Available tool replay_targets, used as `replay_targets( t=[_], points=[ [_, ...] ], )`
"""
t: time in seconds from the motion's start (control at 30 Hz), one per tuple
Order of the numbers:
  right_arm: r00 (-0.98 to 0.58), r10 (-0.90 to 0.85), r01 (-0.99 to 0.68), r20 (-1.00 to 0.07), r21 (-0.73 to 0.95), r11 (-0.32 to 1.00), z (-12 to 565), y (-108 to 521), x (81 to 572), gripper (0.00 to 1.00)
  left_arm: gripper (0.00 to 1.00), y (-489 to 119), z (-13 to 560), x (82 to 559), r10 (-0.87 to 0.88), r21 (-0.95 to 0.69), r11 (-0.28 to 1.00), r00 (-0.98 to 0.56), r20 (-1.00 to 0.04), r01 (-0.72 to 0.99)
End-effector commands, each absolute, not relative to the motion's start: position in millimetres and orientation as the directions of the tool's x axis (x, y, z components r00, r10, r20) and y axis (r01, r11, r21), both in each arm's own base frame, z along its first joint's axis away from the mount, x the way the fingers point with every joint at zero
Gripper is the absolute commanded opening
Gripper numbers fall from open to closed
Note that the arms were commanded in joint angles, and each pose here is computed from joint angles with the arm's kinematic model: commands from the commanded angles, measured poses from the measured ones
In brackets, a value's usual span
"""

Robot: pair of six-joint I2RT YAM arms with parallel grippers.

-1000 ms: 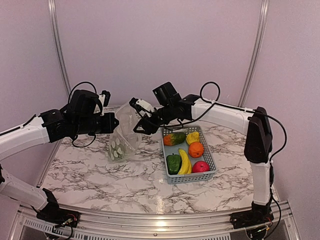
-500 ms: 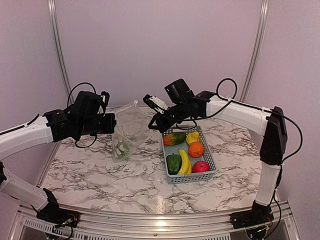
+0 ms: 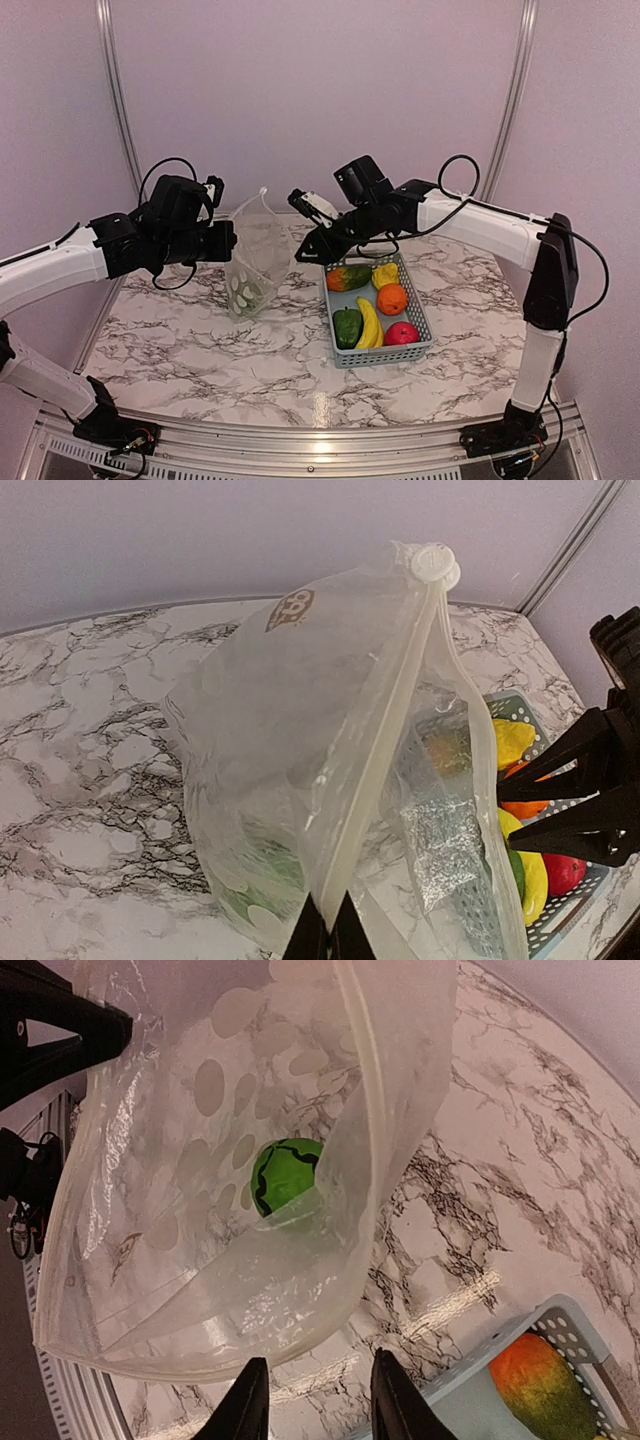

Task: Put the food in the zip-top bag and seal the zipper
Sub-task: Adjust the zipper food storage bag at the center of the board.

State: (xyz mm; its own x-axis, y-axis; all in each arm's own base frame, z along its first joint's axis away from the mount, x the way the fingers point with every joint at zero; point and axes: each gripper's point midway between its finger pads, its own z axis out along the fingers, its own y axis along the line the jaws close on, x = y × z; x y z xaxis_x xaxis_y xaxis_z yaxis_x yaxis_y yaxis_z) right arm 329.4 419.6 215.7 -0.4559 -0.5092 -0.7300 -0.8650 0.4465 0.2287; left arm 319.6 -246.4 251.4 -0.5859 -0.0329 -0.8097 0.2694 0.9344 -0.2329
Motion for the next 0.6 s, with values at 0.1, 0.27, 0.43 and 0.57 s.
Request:
replay_targets(
  t=[0.1, 0.27, 0.43, 0.57],
  points=[
    [-0.327, -0.522, -0.919, -0.788, 0.138, 0.368, 260.1, 395.8, 319.4, 0.38, 0.0, -250.3, 266.2, 315.3, -0.014, -0.234, 0.922, -0.576, -0.817, 0.309],
    [-0.286, -0.609, -0.944, -0.74, 0.107, 0.313, 237.9, 374.5, 314.5, 0.39, 0.0, -250.9, 267.2, 315.9, -0.017, -0.238, 0.92, -0.574, -0.819, 0.311],
    [-0.262, -0.651, -0.958, -0.712, 0.11, 0.265, 215.7, 348.9, 311.6, 0.4, 0.0, -252.9, 264.6, 316.4, -0.015, -0.239, 0.919, -0.576, -0.817, 0.315],
    [-0.25, -0.687, -0.957, -0.682, 0.065, 0.284, 198.2, 331.0, 314.0, 0.44, 0.0, -254.7, 262.7, 316.8, -0.013, -0.243, 0.916, -0.58, -0.814, 0.319]
  ],
)
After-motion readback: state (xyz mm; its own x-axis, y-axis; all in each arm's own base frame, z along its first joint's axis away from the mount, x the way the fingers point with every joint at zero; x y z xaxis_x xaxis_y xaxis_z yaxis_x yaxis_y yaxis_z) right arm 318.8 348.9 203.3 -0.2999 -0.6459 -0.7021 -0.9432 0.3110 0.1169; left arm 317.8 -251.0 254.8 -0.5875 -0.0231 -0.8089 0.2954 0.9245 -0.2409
